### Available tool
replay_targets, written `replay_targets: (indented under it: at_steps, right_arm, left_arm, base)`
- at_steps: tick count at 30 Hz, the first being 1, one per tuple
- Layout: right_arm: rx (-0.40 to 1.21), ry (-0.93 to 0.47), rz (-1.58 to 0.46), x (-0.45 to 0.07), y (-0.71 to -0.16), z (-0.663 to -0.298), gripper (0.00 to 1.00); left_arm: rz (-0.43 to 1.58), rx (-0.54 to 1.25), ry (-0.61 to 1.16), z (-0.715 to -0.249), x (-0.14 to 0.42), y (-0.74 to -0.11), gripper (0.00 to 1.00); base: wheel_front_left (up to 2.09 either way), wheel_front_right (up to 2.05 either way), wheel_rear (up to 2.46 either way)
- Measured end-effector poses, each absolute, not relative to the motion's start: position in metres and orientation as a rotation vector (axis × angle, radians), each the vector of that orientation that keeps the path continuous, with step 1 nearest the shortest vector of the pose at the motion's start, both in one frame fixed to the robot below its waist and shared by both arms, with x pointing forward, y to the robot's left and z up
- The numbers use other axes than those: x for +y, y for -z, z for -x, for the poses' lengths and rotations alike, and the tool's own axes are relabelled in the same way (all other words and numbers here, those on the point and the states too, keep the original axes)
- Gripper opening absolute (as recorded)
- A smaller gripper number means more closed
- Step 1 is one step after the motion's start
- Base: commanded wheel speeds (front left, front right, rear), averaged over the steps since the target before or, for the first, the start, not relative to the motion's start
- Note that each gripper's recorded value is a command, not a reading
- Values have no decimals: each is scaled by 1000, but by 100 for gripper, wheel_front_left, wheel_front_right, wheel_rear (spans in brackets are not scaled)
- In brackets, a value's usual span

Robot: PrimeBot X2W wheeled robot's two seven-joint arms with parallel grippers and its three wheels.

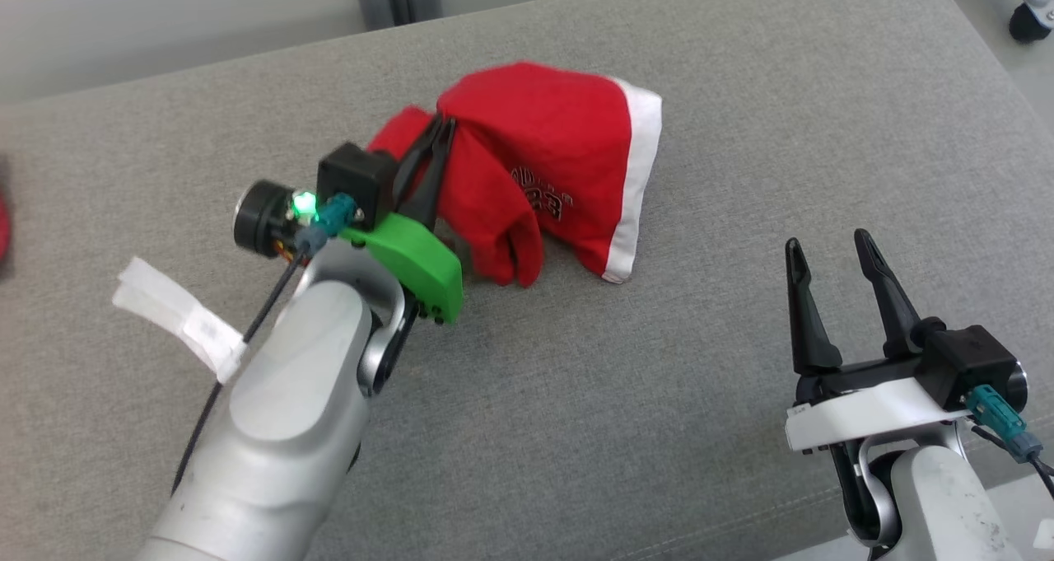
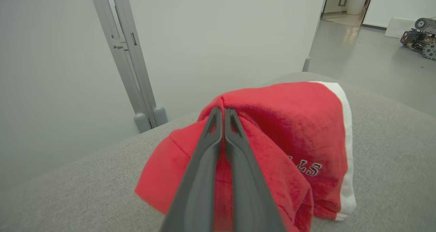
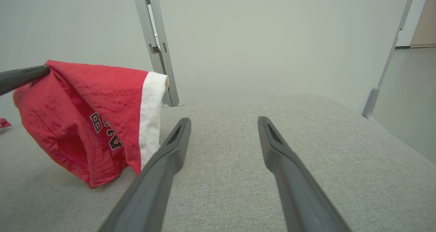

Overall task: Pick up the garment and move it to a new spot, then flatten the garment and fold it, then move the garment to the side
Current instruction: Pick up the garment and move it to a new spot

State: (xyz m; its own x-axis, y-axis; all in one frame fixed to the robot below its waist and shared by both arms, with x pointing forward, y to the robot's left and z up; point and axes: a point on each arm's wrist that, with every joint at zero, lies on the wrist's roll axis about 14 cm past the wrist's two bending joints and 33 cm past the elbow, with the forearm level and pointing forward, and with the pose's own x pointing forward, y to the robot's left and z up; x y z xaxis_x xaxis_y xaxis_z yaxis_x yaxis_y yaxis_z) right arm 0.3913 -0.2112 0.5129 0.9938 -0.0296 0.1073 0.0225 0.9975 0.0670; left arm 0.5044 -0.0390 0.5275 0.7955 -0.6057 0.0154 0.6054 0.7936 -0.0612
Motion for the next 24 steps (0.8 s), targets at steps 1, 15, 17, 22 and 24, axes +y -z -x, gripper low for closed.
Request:
replay_targets:
  at_steps: [1, 15, 17, 22, 24]
  right_arm:
    - [-101, 32, -64, -213, -511, -391, 100]
    - [-66, 24, -58, -210, -499, -390, 100]
    - [-75, 1, -63, -202, -502, -391, 100]
    - [-90, -32, -65, -191, -507, -389, 100]
    - [-91, -44, -71, -187, -508, -387, 100]
  left_arm:
    - [68, 40, 651, -501, -40, -511, 0]
    - [126, 279, 590, -460, -22, -417, 39]
    - [147, 256, 578, -457, -19, -426, 100]
    - [197, 177, 549, -451, -12, -454, 100]
    - [212, 157, 531, -445, -6, -461, 100]
  base:
    - [0, 0, 0]
    - [0, 0, 0]
    - [0, 0, 0]
    - [0, 0, 0]
    - [0, 0, 0]
